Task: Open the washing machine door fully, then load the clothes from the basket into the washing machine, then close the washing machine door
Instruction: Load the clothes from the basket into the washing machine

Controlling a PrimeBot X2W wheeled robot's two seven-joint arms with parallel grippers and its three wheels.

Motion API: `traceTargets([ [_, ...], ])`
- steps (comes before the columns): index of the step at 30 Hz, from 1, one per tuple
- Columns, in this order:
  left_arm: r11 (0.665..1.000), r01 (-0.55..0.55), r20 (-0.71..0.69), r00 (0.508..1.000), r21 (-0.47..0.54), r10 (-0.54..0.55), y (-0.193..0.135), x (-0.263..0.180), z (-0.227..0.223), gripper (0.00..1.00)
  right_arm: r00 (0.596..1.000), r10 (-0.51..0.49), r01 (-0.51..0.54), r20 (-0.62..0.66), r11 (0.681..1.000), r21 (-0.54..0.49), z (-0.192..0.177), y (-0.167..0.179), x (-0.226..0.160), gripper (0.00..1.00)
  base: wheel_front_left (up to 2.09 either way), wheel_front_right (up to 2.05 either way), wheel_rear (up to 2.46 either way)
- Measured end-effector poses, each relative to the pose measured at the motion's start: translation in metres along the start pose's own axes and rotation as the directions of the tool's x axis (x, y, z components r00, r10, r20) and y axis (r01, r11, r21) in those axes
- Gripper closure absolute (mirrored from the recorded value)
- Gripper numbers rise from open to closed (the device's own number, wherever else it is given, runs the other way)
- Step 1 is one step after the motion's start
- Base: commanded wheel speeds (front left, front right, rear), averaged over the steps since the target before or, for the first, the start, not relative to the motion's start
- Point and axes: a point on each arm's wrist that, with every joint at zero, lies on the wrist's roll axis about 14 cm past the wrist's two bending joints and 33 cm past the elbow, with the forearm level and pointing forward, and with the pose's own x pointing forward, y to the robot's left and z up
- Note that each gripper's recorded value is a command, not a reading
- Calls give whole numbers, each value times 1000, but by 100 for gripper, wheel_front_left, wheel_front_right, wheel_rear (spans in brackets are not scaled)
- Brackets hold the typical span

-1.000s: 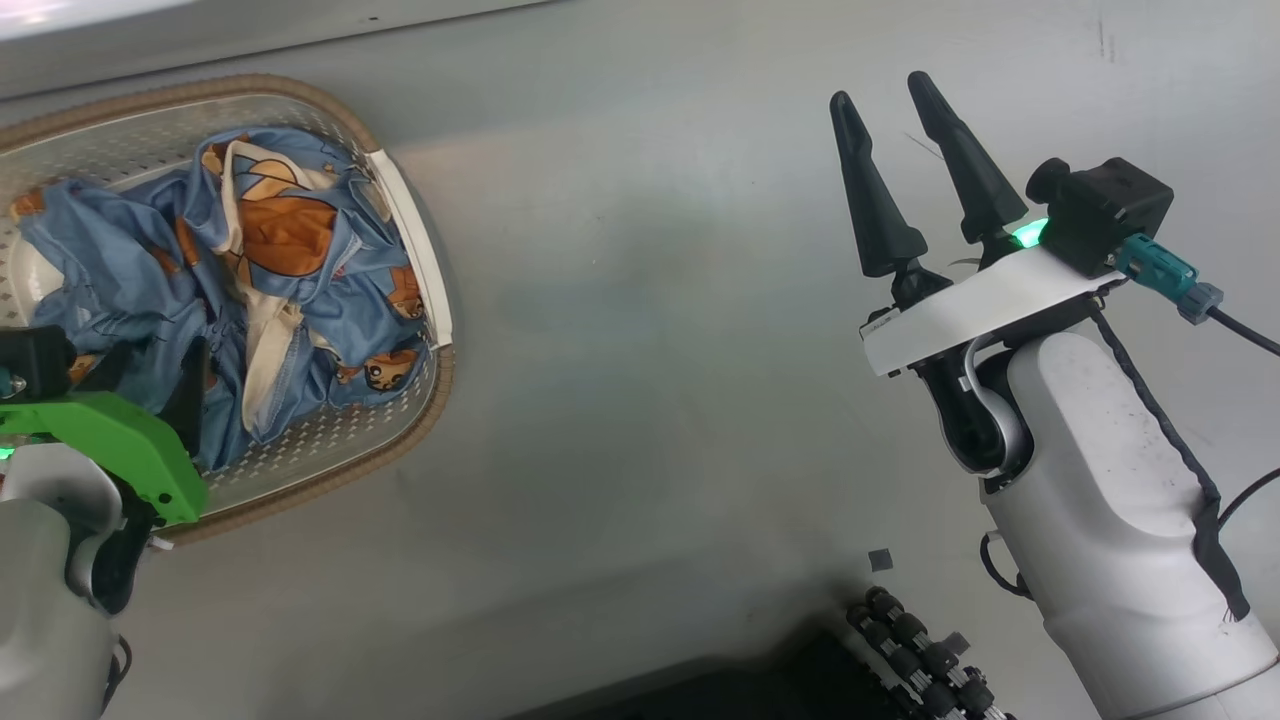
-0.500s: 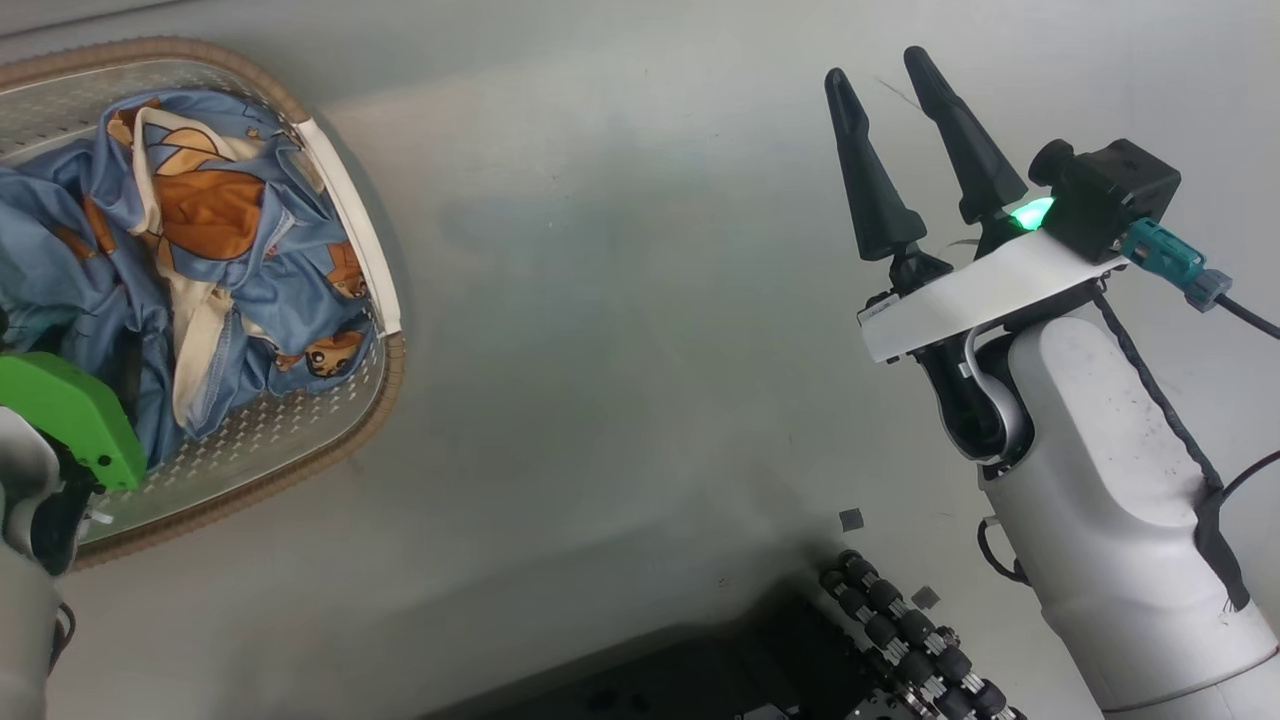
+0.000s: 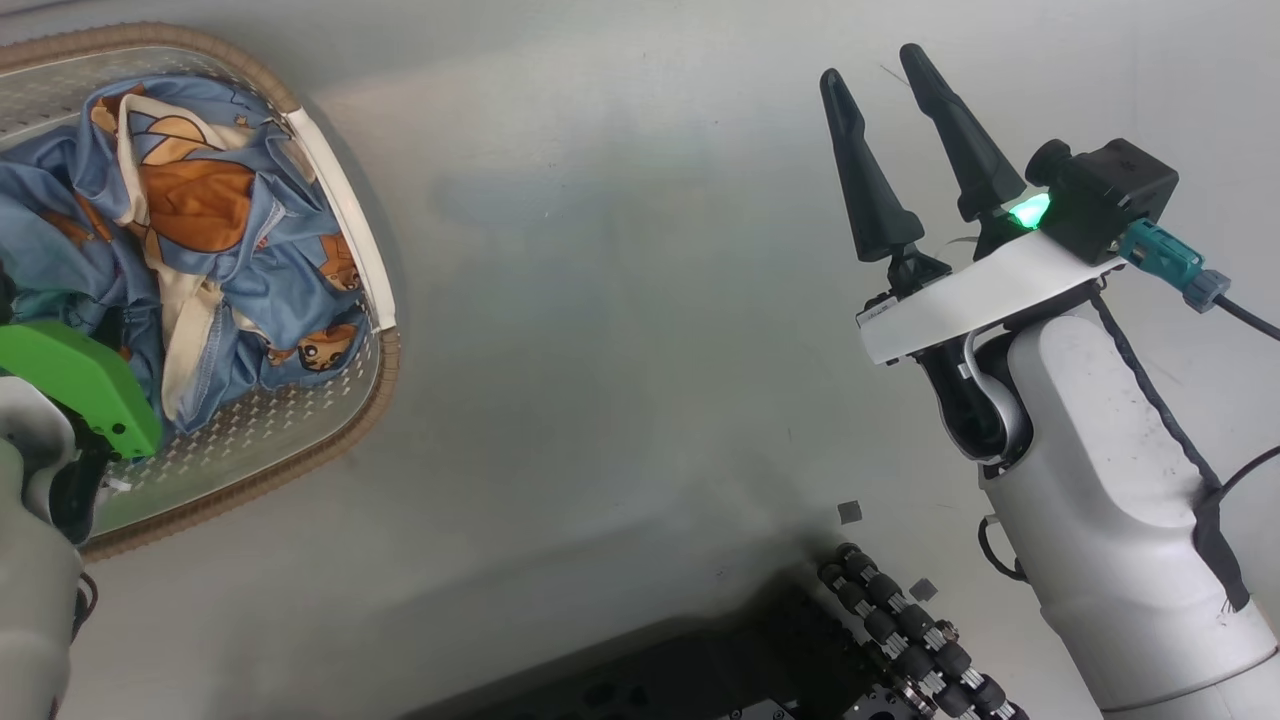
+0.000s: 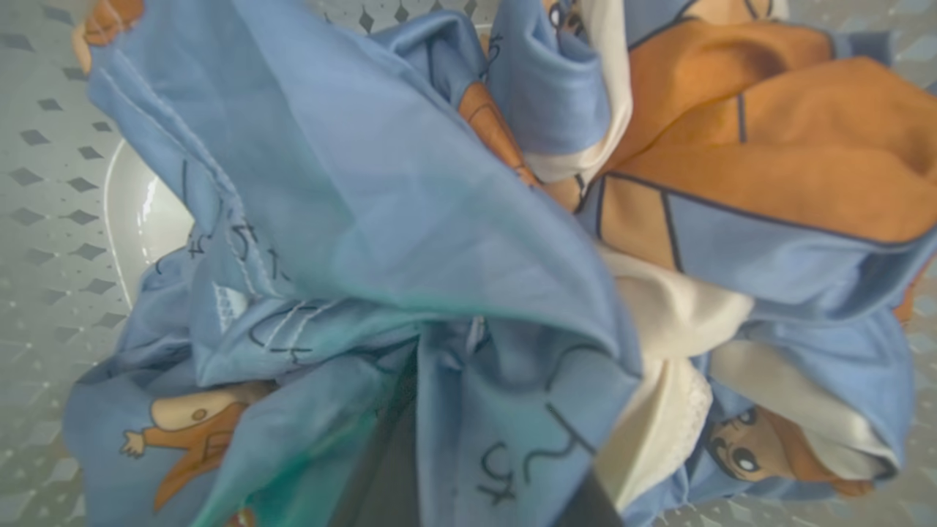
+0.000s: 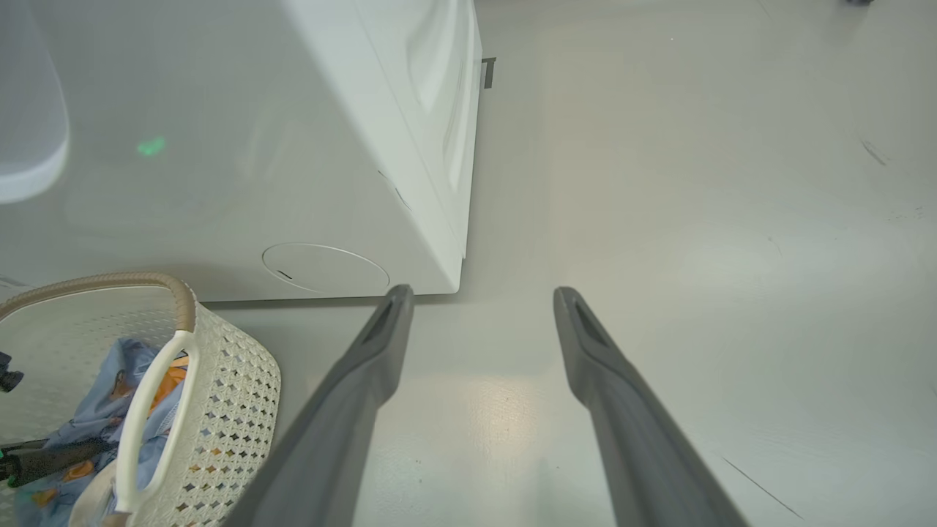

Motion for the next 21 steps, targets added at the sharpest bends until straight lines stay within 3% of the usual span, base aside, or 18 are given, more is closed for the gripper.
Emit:
traceTargets([
  [8,1000,-24,21,999,-9,24,3,-9,2,100,1000,11,-11,22,1000,3,10,6,0,0,0,0,0],
  [21,1000,-15,209,978,-5,16,-14,-45,36,100,992,28,-26,122,1000,-14,56,17,-7,0,0,0,0],
])
